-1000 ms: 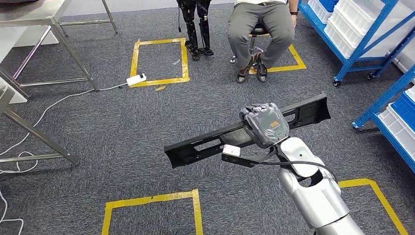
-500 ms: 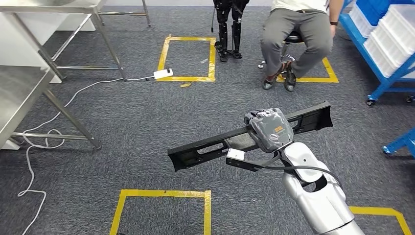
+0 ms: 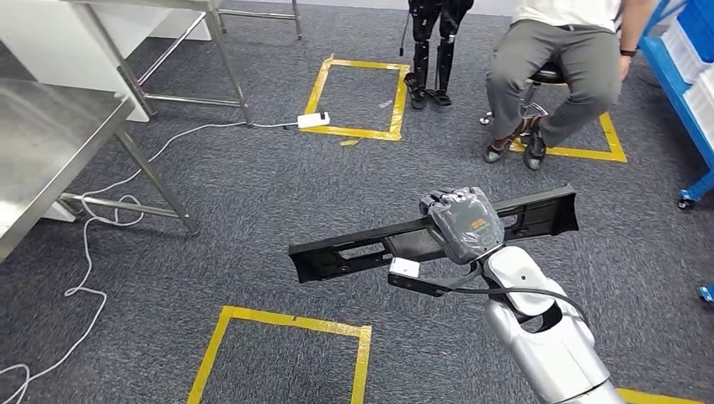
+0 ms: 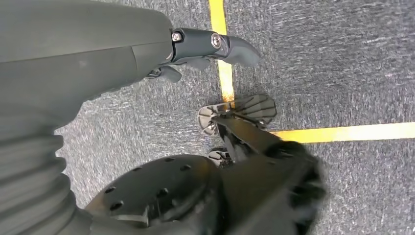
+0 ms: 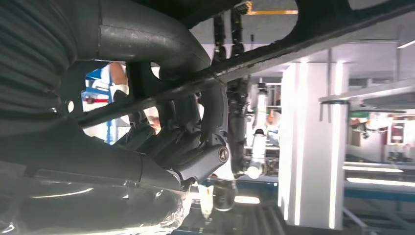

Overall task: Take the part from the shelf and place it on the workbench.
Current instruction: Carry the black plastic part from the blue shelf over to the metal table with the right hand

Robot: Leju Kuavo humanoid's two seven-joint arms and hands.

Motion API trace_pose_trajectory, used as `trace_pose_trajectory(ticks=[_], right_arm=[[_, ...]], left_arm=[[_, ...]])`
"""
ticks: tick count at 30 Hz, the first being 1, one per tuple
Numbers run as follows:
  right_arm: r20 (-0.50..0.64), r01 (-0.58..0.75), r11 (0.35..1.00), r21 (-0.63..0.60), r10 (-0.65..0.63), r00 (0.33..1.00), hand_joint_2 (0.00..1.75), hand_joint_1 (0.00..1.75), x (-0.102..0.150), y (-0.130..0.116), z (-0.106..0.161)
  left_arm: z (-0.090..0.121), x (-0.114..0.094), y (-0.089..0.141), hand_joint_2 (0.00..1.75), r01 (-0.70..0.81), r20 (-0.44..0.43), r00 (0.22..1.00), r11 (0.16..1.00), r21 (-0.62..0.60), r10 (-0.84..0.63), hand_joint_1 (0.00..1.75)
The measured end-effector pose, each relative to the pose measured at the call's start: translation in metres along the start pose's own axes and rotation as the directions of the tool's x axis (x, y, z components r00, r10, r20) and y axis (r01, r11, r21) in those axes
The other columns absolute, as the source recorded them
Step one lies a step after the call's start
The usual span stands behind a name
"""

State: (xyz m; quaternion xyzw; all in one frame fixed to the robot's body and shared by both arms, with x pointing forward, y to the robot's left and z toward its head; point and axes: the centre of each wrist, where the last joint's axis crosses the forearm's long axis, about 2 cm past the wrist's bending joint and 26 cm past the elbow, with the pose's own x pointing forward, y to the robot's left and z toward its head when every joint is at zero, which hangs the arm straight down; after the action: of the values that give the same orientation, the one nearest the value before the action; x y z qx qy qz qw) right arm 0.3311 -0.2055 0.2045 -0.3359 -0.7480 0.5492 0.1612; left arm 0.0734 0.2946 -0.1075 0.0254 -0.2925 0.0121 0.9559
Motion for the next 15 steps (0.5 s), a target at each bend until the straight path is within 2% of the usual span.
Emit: trace_pose_trajectory(ticks=[15], right_arm=[[0.001,-0.007,1.000,0.001,0.007,1.000,1.75,1.52,-0.0003,-0.0005,0.0012]], left_arm=[[-0.0014,0.0032,-0.0013,1.75,0.001,0.001,1.000,1.000,-0.013,-0.001,0.00]])
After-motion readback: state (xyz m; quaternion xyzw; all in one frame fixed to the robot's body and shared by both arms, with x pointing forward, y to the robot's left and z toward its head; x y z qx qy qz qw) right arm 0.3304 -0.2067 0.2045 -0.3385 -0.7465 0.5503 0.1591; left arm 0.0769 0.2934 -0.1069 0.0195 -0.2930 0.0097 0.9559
